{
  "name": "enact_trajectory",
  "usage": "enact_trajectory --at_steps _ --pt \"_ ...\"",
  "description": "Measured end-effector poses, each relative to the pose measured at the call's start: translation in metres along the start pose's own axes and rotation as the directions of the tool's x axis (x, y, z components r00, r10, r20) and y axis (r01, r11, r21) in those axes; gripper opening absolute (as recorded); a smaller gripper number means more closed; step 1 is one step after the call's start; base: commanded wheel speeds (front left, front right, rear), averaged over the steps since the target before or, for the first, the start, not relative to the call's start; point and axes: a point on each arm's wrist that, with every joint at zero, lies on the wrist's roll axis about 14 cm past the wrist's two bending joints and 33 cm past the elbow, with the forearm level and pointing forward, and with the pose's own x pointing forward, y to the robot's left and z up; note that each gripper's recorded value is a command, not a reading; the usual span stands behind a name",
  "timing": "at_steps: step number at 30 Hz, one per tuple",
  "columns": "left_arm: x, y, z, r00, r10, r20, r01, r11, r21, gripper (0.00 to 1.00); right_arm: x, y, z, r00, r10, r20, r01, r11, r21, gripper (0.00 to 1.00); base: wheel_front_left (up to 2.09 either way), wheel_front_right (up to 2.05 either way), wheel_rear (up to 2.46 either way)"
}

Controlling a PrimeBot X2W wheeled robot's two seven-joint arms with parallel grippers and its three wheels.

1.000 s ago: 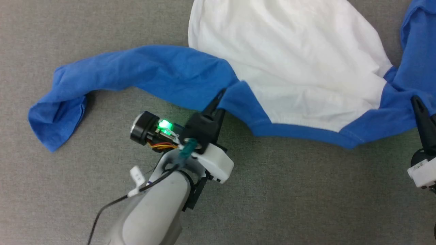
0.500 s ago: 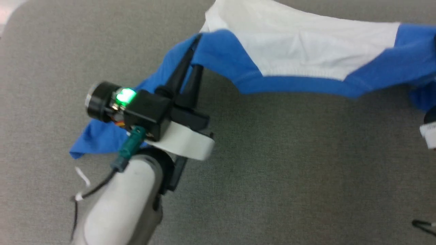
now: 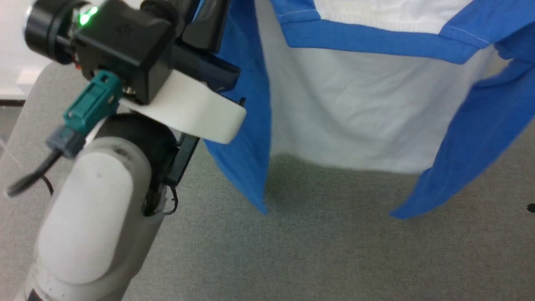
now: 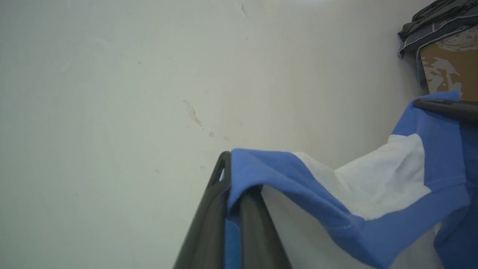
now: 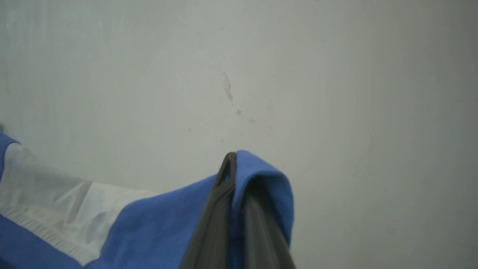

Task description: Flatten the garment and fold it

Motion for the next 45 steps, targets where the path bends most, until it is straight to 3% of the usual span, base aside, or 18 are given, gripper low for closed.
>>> enact_trajectory --at_steps 9,19,26,30,33,37,45 --pt "0.003 -0.017 0.032 0.998 -0.066 -0.007 0.066 0.996 -0.056 0.0 -0.015 0.006 0.035 1.0 0.008 -0.02 -0.009 0.999 -0.035 0.0 0.0 0.0 0.0" --pt "0.044 -0.014 -0.027 0.974 -0.103 -0.2 0.084 0.991 -0.103 0.0 0.019 -0.026 0.0 0.985 -0.028 -0.169 0.029 1.0 0.004 0.0 0.0 0.0 0.0" --pt "0.114 0.019 -0.064 0.972 -0.033 -0.231 0.05 0.996 0.069 0.0 0.089 -0.064 -0.006 0.989 -0.075 -0.126 0.06 0.991 -0.122 0.0 0.0 0.0 0.0" --pt "0.155 0.036 -0.077 0.983 0.011 -0.184 0.029 0.976 0.215 0.0 0.128 -0.085 -0.016 0.992 -0.1 -0.079 0.085 0.98 -0.182 0.0 0.0 0.0 0.0" --pt "0.178 0.047 -0.093 0.99 0.045 -0.132 -0.008 0.964 0.266 0.0 0.149 -0.1 -0.036 0.991 -0.116 -0.068 0.099 0.972 -0.213 0.0 0.0 0.0 0.0" --pt "0.19 0.048 -0.136 0.994 0.064 -0.092 -0.039 0.969 0.244 0.0 0.168 -0.125 -0.075 0.987 -0.145 -0.071 0.125 0.966 -0.225 0.0 0.0 0.0 0.0" --pt "0.168 0.021 -0.262 0.992 -0.002 -0.124 0.03 0.974 0.225 0.0 0.158 -0.155 -0.208 0.97 -0.148 -0.195 0.106 0.972 -0.21 0.0 0.0 0.0 0.0"
